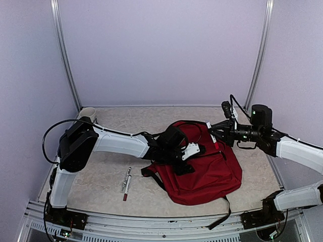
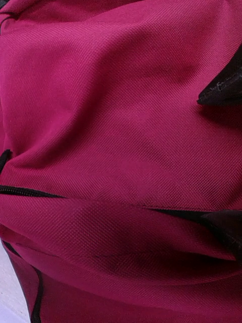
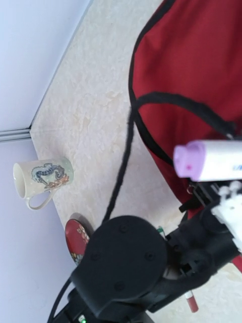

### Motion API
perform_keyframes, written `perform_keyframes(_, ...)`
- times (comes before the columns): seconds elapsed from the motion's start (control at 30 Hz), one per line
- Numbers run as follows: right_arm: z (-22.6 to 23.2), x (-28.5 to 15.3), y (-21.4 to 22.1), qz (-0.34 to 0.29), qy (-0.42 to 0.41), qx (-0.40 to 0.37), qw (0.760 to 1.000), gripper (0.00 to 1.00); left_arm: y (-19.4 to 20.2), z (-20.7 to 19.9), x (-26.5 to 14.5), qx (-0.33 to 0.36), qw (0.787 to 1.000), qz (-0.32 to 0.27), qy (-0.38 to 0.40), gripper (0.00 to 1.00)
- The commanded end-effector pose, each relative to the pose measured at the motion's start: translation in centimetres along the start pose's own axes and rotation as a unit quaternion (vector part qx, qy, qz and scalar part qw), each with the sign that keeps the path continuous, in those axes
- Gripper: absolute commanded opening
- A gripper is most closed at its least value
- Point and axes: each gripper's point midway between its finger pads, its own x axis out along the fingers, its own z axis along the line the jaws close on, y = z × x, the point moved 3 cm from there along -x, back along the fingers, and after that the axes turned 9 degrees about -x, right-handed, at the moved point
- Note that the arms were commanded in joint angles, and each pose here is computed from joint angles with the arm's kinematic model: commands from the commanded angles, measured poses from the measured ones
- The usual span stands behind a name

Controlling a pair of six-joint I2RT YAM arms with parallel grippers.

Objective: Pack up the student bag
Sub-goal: Pick up the lower front pocket of the student bag.

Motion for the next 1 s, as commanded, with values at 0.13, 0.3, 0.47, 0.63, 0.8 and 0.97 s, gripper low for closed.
perform_keyframes(0.13, 0.3, -0.3, -0.1, -0.015, 0.000, 0.004, 1.000, 0.00, -0.8, 4.3, -2.1, -0.022, 0.992, -0.023, -0.120, 0.79)
perform_keyframes(0.3, 0.2, -0.2, 0.0, -0.014, 0.000, 0.009, 1.000, 0.00, 0.3, 5.4, -1.5, -0.025, 0.988, 0.000, -0.153, 0.89)
perform_keyframes(0.47, 0.2, 0.1, 0.4, -0.012, -0.010, 0.021, 1.000, 0.00, 0.3, 6.4, -1.6, -0.013, 0.983, -0.008, -0.183, 0.99)
perform_keyframes(0.63, 0.3, 0.3, 0.5, -0.012, -0.016, 0.027, 0.999, 0.00, 2.2, 6.9, 0.0, -0.025, 0.988, 0.031, -0.148, 0.90)
perform_keyframes(0.8, 0.2, 1.0, 1.5, -0.009, -0.018, 0.041, 0.999, 0.00, 3.3, 4.5, -0.5, -0.030, 0.995, 0.028, -0.094, 0.63)
perform_keyframes(0.97, 1.4, 3.6, 2.8, -0.017, -0.034, 0.031, 0.999, 0.00, 3.1, 4.2, -1.4, -0.037, 0.995, 0.010, -0.091, 0.27)
